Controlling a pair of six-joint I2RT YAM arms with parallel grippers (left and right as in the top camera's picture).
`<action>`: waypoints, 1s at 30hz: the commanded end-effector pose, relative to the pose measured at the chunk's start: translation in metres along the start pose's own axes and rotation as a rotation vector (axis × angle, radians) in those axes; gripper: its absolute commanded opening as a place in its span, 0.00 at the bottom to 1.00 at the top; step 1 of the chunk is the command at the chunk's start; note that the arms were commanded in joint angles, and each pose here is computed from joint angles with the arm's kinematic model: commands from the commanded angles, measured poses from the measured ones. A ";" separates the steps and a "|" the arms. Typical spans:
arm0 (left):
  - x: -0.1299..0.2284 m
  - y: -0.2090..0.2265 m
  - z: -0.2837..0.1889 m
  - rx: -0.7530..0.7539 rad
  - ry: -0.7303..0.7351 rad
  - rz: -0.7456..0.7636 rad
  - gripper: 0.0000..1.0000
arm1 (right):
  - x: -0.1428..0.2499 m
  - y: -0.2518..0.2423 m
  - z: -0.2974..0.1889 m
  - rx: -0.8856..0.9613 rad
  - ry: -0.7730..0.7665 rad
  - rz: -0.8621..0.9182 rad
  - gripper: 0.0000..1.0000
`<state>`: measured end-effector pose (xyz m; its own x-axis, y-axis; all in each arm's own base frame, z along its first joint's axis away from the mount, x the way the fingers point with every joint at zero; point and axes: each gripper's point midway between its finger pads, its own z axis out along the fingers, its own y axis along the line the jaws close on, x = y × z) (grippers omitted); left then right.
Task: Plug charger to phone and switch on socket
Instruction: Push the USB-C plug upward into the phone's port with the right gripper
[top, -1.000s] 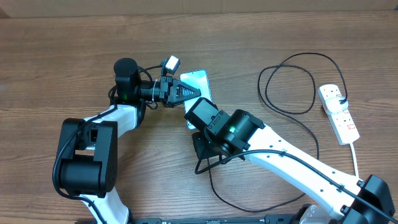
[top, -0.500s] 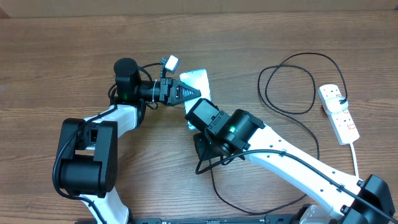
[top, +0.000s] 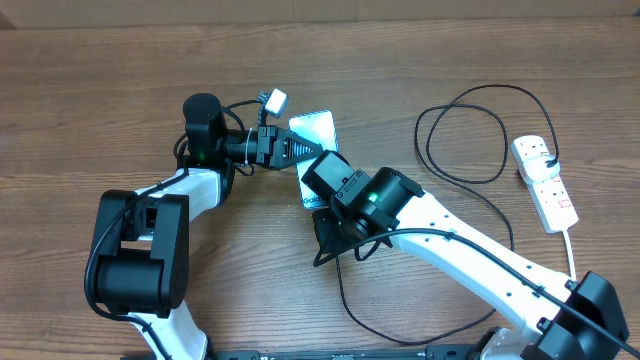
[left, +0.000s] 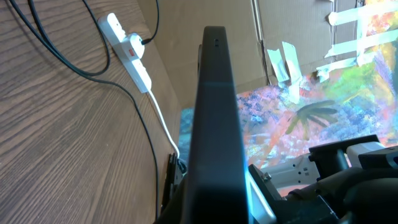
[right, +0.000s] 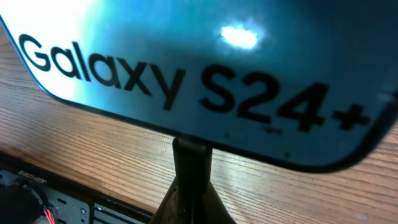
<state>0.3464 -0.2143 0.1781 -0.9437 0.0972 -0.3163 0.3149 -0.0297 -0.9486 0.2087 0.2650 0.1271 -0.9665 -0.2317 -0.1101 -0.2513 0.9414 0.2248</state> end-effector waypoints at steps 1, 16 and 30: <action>0.002 -0.007 0.002 0.014 0.027 0.050 0.04 | -0.003 0.007 -0.004 -0.035 -0.001 -0.001 0.04; 0.002 -0.007 0.002 0.014 0.027 0.097 0.04 | -0.006 0.010 -0.004 -0.046 -0.009 -0.011 0.04; 0.002 -0.007 0.002 0.014 0.027 0.092 0.04 | -0.012 0.008 -0.004 -0.035 -0.039 -0.011 0.04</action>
<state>0.3464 -0.2143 0.1781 -0.9261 0.0955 -0.3651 0.3635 -0.0347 -0.9310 0.2111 0.2725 0.1293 -0.9645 -0.2331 -0.1244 -0.2582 0.9314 0.2567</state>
